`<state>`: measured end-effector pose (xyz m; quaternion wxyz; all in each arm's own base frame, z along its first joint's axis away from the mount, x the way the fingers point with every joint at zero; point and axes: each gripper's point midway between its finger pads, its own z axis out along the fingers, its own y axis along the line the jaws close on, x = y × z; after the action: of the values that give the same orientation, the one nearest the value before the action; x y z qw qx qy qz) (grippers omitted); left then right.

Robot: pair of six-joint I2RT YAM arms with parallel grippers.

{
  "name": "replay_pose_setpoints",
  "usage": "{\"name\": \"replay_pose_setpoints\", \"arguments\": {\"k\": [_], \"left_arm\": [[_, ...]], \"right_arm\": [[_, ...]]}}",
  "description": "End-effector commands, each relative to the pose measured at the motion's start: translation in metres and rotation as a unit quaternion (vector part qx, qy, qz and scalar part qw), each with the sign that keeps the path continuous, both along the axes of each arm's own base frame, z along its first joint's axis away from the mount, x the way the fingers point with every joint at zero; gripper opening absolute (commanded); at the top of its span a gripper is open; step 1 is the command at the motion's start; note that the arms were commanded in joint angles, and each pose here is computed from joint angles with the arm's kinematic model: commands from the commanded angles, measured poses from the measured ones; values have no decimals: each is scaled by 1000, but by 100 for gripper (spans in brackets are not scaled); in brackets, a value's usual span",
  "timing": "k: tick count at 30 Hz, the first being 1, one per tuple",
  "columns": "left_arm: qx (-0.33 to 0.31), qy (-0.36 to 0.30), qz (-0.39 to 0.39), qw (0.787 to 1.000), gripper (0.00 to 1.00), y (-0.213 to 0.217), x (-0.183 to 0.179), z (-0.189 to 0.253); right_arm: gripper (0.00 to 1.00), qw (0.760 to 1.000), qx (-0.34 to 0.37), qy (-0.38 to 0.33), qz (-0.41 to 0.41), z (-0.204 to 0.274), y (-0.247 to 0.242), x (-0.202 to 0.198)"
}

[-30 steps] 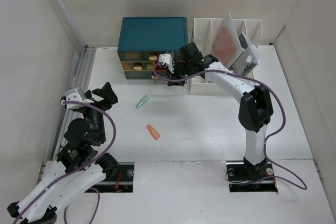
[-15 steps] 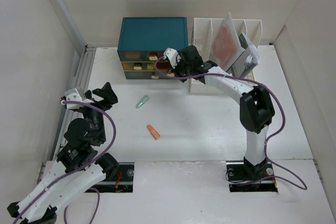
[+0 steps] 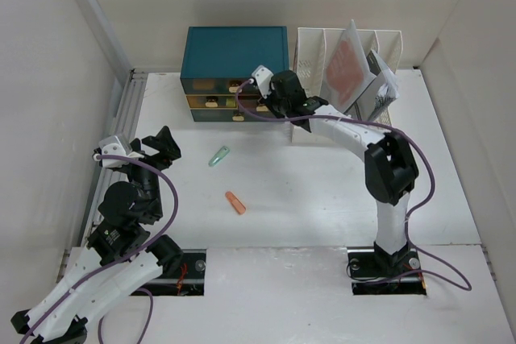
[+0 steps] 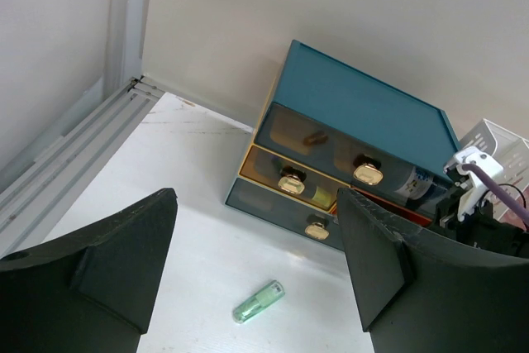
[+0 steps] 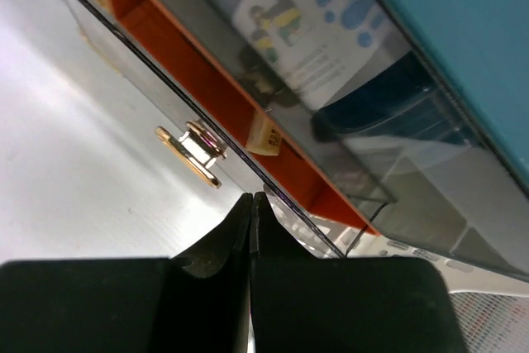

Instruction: Organize the desk

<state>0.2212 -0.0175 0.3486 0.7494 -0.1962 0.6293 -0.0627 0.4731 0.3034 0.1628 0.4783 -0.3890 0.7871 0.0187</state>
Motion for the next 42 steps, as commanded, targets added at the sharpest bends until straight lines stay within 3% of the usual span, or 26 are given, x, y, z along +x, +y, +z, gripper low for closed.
{"name": "replay_pose_setpoints", "arguments": {"k": [1,8,15,18,20,21,23,25,26,28,29,31,34,37,42], "left_arm": [[-5,-9,5,1000,76,1,1,5],[-5,-9,5,1000,76,1,1,5],[-5,-9,5,1000,76,1,1,5],[-5,-9,5,1000,76,1,1,5],[-4,-10,0,1000,77,0,1,6],[-4,-10,0,1000,77,0,1,6],[0,-14,-20,1000,77,-9,3,5],[-1,-22,-36,999,79,-15,4,6],[-5,-27,-63,998,79,-27,7,8],[1,-20,-90,996,80,-43,15,4],[5,-16,-118,993,80,-57,19,1],[1,-1,-146,989,81,-77,33,2],[13,22,-201,979,85,-110,57,-4],[1,58,-258,964,86,-140,88,-17],[-24,124,-300,946,88,-156,144,-53]], "right_arm": [[0,997,17,-58,-42,27,1,25],[0,990,10,-98,-100,32,-17,37],[0,990,19,-104,-94,31,-15,36],[0,997,4,-76,12,42,3,13],[0,985,15,-13,172,37,34,-33],[0,972,12,-25,231,54,41,-48],[15,934,39,15,354,65,56,-96],[32,911,38,2,410,83,59,-121],[54,905,40,-3,423,91,60,-131],[81,912,37,-33,406,106,57,-130],[100,928,28,-76,363,132,43,-123],[100,949,55,-137,277,157,30,-104],[100,955,86,-240,152,221,-13,-95],[100,956,139,-251,64,255,-59,-83],[100,949,208,-234,33,273,-95,-84]]}}
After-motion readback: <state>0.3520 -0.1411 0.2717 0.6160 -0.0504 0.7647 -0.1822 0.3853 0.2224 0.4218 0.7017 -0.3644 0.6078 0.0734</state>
